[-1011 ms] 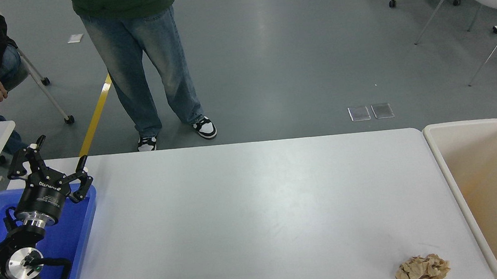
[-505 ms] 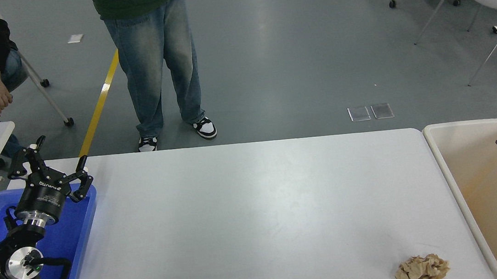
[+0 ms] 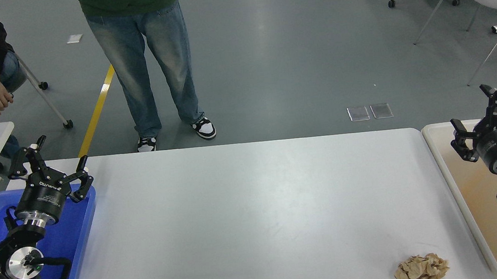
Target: Clean the table surface
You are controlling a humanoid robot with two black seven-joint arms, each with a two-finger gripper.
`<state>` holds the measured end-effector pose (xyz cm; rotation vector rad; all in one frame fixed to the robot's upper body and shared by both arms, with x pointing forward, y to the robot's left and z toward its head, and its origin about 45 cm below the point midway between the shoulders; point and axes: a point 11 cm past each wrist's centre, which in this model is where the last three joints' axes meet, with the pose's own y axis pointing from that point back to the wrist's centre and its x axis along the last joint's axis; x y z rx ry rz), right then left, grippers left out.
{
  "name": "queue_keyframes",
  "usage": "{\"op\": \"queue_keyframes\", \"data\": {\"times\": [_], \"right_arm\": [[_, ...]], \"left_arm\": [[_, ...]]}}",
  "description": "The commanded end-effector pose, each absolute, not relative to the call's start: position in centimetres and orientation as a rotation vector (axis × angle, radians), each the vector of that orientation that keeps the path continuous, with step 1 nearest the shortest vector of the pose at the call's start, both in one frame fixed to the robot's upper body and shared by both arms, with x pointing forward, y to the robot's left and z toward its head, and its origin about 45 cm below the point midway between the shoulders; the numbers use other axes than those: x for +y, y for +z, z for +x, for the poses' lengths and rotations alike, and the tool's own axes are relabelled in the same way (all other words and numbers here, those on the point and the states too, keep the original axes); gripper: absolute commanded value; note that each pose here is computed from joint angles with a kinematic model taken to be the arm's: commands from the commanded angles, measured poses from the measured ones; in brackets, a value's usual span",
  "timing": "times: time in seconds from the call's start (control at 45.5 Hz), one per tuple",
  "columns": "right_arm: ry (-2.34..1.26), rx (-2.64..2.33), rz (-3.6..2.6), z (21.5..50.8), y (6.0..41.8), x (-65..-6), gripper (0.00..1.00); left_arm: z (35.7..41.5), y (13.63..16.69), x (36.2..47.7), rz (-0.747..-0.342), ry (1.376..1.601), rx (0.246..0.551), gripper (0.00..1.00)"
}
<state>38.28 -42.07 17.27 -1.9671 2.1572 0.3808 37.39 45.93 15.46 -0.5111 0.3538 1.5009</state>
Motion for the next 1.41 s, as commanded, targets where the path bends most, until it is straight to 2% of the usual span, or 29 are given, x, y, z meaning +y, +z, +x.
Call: {"op": "queue_keyframes", "data": {"times": [0.0,0.11,0.264,0.593,1.385], "right_arm": [[0.481,1.974,-1.987,38.3,15.3,-38.3,0.99],[0.489,2.035,-1.938,38.3,13.9,-39.2,0.99],[0.46,2.1,-1.845,40.3,13.5,-39.4,0.99],[0.418,2.109,-1.81,41.0,14.4,-39.8,0.99],[0.407,2.067,-1.866,41.2,14.6,-38.3,1.0]], "left_arm": [[37.4,15.49,45.9,-0.513,1.499,0.354,1.0],[37.41,15.49,45.9,-0.513,1.496,0.355,1.0],[37.39,15.48,45.9,-0.512,1.497,0.355,1.0],[37.4,15.5,45.9,-0.514,1.498,0.355,1.0],[37.4,15.5,45.9,-0.514,1.498,0.355,1.0]]}}
